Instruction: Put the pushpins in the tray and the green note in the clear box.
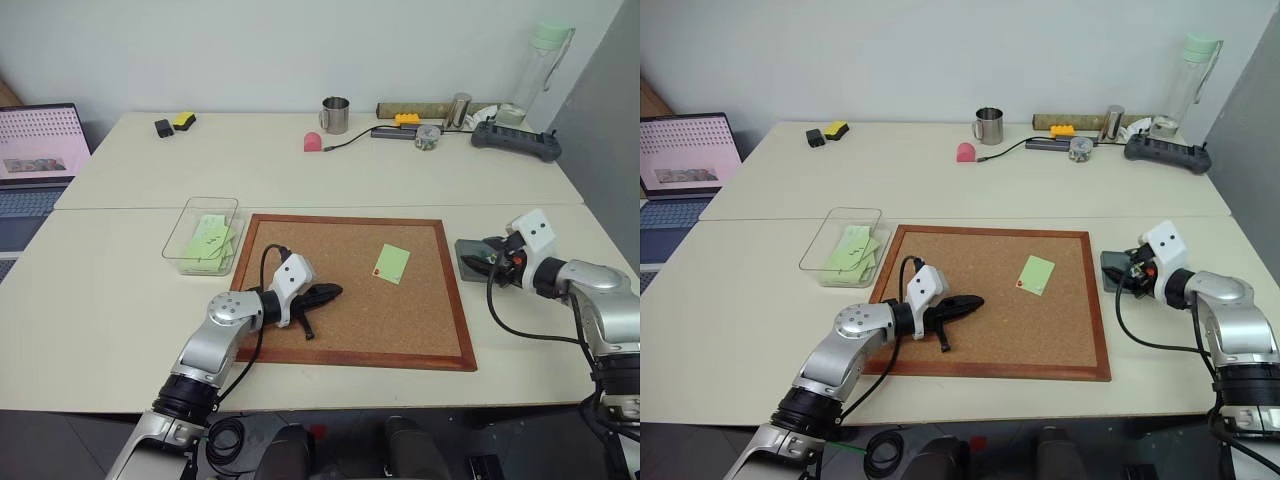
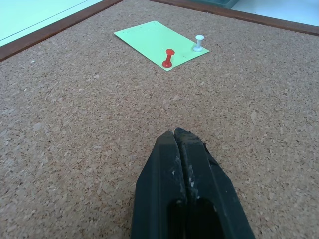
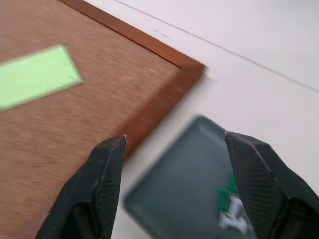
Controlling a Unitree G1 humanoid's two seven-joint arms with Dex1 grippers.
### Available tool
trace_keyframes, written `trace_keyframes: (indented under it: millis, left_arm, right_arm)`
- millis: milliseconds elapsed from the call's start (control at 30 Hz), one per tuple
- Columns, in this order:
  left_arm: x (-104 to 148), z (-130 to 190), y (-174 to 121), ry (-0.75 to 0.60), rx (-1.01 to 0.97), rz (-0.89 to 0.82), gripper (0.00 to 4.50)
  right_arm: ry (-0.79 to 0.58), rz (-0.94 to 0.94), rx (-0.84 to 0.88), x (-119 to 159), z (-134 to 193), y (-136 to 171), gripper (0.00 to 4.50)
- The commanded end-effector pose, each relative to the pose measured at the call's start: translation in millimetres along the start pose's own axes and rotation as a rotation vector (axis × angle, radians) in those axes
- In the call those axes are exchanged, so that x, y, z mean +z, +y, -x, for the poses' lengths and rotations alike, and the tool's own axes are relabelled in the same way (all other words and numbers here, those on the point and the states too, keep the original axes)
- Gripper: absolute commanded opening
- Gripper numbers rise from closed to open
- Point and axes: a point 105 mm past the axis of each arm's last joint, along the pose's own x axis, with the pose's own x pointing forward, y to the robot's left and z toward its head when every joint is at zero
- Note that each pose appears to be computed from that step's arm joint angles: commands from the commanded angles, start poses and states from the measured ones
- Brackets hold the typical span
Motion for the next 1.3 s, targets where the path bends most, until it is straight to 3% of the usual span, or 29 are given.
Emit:
trace_keyframes:
  millis: [33,233,567,667,1100,1300]
  left_arm:
    - [-14,2,2,0.057,0.012,0.016,0.00]
    - [-14,2,2,0.062,0.011,0.011,0.00]
    - [-15,5,4,0.068,0.024,0.011,0.00]
    - [-16,5,4,0.071,0.026,0.012,0.00]
    - [-14,5,4,0.066,0.028,0.010,0.00]
    - [-14,4,4,0.061,0.029,0.012,0.00]
  right_arm:
    - [-0.045,0.110,0.189,22,-10,40,3.15]
    - [-0.079,0.130,0.306,27,-36,72,3.15]
    - [-0.099,0.083,0.335,18,-60,79,3.15]
    - [-0.103,0.075,0.329,15,-63,78,2.71]
    - [-0.114,0.052,0.305,9,-64,72,0.11]
    - [-0.147,0.032,0.319,17,-61,74,0.05]
